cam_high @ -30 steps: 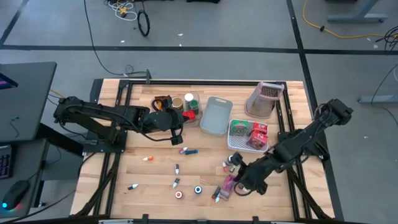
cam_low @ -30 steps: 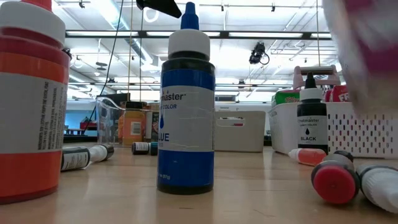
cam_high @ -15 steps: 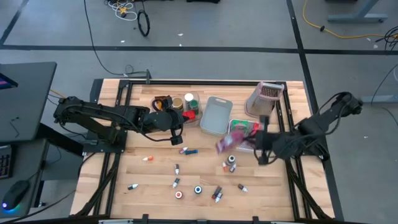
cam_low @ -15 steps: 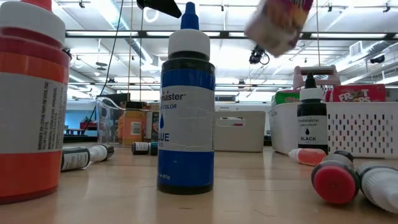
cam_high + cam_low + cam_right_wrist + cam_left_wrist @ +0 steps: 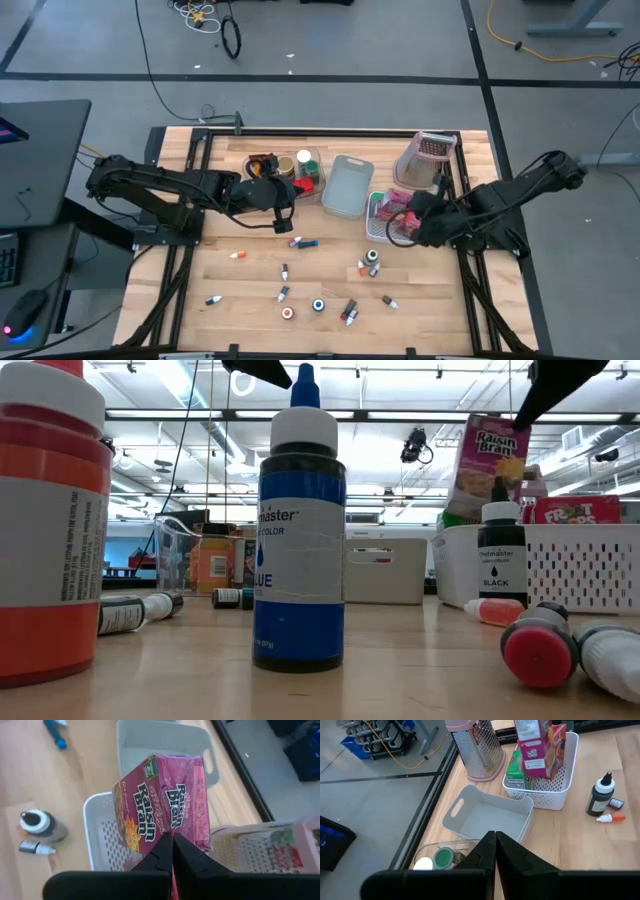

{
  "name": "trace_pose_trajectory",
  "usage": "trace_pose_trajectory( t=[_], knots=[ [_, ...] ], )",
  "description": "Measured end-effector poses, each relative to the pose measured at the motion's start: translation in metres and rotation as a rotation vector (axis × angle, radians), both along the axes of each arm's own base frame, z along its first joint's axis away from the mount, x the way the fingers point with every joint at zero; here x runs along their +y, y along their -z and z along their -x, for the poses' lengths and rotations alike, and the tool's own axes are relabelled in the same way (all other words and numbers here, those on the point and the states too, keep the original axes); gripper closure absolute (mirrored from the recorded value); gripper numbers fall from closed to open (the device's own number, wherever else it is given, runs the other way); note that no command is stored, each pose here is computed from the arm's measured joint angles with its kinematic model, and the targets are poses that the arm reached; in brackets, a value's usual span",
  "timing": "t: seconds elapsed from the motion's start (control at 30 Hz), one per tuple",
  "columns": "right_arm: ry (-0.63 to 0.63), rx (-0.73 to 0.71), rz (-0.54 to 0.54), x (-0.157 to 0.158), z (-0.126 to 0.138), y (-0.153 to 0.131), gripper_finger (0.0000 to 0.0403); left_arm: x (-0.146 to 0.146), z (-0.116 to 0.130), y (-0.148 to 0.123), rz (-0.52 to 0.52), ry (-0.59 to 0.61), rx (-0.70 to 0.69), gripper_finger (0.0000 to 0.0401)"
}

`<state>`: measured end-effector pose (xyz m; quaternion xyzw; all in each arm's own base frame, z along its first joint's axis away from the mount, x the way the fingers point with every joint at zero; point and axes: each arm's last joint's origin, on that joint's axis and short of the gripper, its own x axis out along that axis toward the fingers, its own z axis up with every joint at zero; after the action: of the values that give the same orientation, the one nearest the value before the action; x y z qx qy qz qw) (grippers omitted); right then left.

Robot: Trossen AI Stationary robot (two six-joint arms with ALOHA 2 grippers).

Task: Pick & Place Kitchen Items
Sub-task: Put the purple cereal box into the white bin

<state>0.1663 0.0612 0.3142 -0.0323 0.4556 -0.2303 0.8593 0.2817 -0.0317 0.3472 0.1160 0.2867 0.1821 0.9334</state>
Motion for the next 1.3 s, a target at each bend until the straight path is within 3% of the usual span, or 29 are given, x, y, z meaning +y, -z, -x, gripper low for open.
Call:
trace_pose_trajectory(
  t=[0.2,0.43,0.63,0.77,0.93,1.3],
  knots=[
    [-0.102,0.111,-0.005,0.006,-0.019,0.013,0.0399,0.000,0.000,0.000,-0.023,0.015,0.013,0.0384],
    [-0.076,0.224,0.034,0.006,-0.041,0.033,0.0398,0.000,0.000,0.000,-0.019,0.012,0.010,0.0384],
    [-0.135,0.343,0.083,0.007,-0.056,0.051,0.0386,0.000,0.000,0.000,-0.019,0.012,0.010,0.0384],
    [-0.140,0.391,0.033,0.008,-0.065,0.061,0.0371,0.000,0.000,0.000,-0.019,0.012,0.010,0.0384],
    [-0.087,0.406,0.019,0.008,-0.072,0.071,0.0357,0.000,0.000,0.000,-0.020,0.012,0.010,0.0384],
    [-0.114,0.407,0.022,0.009,-0.075,0.068,0.0306,0.000,0.000,0.000,-0.019,0.012,0.009,0.0384]
  ],
)
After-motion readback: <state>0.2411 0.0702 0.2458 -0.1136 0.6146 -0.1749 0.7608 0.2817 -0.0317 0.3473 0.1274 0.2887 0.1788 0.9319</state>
